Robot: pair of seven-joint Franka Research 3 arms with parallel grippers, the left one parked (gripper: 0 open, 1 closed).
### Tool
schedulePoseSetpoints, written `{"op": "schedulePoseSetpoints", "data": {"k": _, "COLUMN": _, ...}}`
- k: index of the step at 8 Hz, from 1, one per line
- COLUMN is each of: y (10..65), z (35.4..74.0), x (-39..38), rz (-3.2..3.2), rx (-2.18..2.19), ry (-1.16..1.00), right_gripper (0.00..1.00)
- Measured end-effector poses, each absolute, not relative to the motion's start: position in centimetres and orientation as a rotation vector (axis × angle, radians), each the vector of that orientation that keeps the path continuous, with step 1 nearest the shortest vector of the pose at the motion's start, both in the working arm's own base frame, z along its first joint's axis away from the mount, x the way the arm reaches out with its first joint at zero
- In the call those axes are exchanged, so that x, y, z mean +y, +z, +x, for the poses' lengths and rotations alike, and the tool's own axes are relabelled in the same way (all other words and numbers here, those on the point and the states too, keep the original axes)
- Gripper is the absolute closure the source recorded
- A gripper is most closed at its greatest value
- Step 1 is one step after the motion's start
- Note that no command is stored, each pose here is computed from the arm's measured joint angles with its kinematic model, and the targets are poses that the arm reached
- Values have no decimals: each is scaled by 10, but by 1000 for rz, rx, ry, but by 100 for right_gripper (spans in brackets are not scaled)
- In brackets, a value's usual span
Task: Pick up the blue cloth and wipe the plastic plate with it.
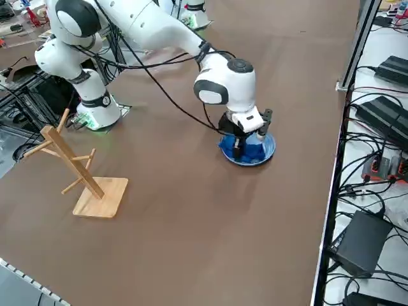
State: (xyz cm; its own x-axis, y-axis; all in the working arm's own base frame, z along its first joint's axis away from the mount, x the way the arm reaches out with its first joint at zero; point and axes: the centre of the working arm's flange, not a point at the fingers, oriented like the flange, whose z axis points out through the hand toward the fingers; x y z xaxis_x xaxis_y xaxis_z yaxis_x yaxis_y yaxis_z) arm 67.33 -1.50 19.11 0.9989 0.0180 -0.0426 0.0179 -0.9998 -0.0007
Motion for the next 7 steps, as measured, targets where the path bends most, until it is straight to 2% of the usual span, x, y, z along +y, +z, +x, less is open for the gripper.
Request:
{"op": "schedulePoseSetpoints", "data": {"k": 2, "y": 190, "z": 664, "x": 23, "rz": -3144, "rx": 37, "ry": 146, "right_gripper": 77}}
{"op": "schedulePoseSetpoints", "data": {"k": 4, "y": 192, "z": 664, "x": 54, "rz": -3142, "rx": 60, "ry": 134, "right_gripper": 77}}
{"op": "schedulePoseSetpoints", "data": {"k": 7, "y": 200, "z": 684, "x": 58, "rz": -3114, "rx": 11, "ry": -40, "right_gripper": 77}}
